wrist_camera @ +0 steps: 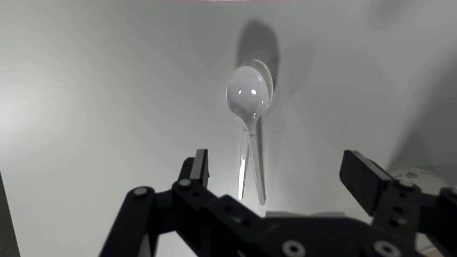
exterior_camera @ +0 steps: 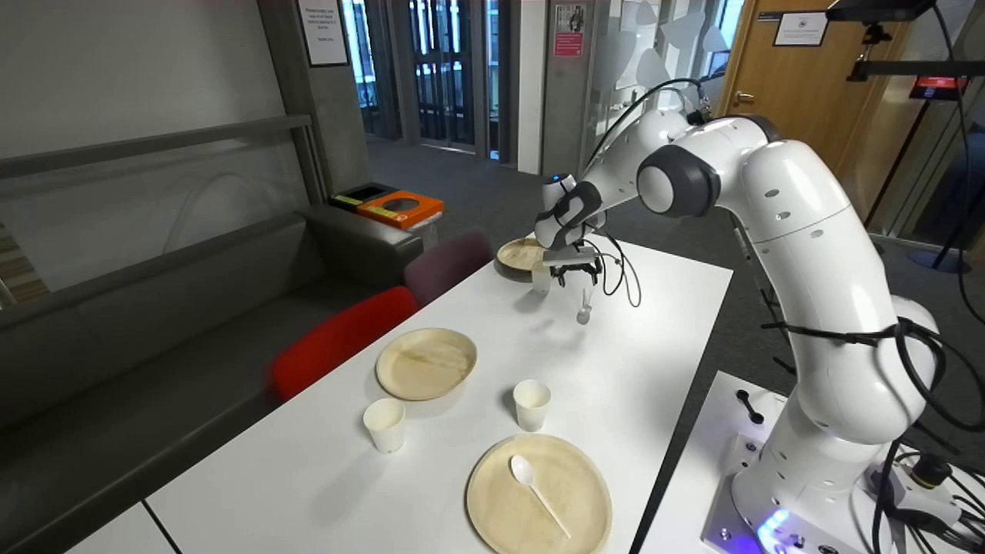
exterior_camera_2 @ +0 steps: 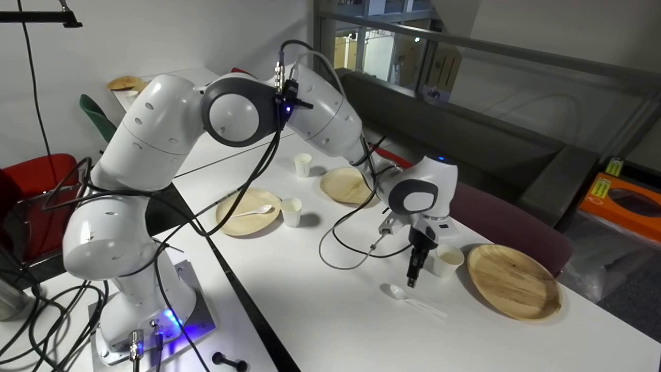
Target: Put one spoon on the left plate
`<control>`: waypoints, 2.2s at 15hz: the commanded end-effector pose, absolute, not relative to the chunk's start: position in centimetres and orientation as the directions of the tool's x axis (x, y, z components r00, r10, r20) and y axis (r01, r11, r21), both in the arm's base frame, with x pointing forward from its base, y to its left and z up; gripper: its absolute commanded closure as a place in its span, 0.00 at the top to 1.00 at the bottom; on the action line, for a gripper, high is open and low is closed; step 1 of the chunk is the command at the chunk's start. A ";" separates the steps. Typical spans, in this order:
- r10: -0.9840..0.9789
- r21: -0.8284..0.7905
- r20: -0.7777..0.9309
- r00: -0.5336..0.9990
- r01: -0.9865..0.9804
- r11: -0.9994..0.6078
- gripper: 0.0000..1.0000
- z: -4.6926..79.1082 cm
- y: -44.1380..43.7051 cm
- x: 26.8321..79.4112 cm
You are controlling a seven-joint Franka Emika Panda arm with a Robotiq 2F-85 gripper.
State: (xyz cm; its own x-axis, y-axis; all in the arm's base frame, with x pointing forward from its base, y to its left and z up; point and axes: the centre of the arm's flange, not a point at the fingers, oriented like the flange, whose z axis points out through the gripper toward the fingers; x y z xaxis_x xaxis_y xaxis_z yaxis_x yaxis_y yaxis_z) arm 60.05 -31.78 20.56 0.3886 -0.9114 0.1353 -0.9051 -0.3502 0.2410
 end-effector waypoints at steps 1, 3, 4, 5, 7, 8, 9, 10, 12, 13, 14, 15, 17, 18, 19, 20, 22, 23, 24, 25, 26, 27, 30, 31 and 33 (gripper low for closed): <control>-0.906 0.264 0.137 0.401 -0.896 -0.357 1.00 20.1 -34.5 61.2; -0.904 0.259 0.143 0.402 -0.897 -0.358 1.00 19.3 -35.3 60.9; -0.903 0.253 0.144 0.406 -0.897 -0.363 1.00 19.0 -35.6 60.6; -0.897 0.247 0.139 0.420 -0.892 -0.380 1.00 18.5 -35.7 60.2; -0.884 0.242 0.135 0.446 -0.881 -0.407 1.00 17.9 -35.9 59.4; -0.880 0.240 0.142 0.453 -0.878 -0.413 1.00 17.7 -36.0 59.2; -0.876 0.237 0.141 0.461 -0.875 -0.422 1.00 17.6 -36.1 59.2; -0.872 0.234 0.142 0.468 -0.872 -0.429 1.00 17.4 -36.2 59.1; -0.871 0.230 0.134 0.473 -0.869 -0.437 1.00 17.2 -36.3 59.0; -0.872 0.228 0.127 0.473 -0.869 -0.438 1.00 17.1 -36.3 59.0; -0.874 0.225 0.119 0.471 -0.870 -0.438 1.00 17.1 -36.3 59.0; -0.879 0.218 0.106 0.465 -0.873 -0.436 1.00 17.0 -36.3 58.9; -0.888 0.195 0.076 0.454 -0.880 -0.433 1.00 16.7 -36.3 58.8; -0.890 0.179 0.058 0.453 -0.881 -0.437 1.00 16.5 -36.3 58.8; -0.890 0.167 0.045 0.453 -0.882 -0.440 1.00 16.3 -36.3 58.8; -0.892 0.156 0.037 0.451 -0.884 -0.441 1.00 16.1 -36.4 58.6; -0.893 0.136 0.027 0.449 -0.887 -0.442 1.00 15.9 -36.6 58.5; -0.895 0.130 0.024 0.446 -0.889 -0.440 1.00 15.8 -36.8 58.4; -0.896 0.124 0.018 0.444 -0.890 -0.438 1.00 15.7 -36.9 58.3; -0.896 0.121 0.013 0.443 -0.890 -0.439 1.00 15.5 -37.0 58.2; -0.897 0.119 0.012 0.442 -0.891 -0.437 1.00 15.4 -37.1 58.1; -0.899 0.119 0.008 0.438 -0.893 -0.434 1.00 15.2 -37.2 58.1; -0.901 0.121 0.000 0.434 -0.895 -0.430 0.74 14.7 -37.3 57.9; -0.902 0.121 -0.001 0.433 -0.895 -0.430 0.66 14.7 -37.3 57.8; -0.902 0.118 0.000 0.432 -0.896 -0.429 0.51 14.8 -37.3 57.9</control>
State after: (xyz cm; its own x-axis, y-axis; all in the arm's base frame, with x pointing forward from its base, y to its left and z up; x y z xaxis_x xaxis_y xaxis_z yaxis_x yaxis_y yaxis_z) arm 57.92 -36.85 14.24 0.4224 -0.9063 0.0172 -0.8980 -0.4158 0.1441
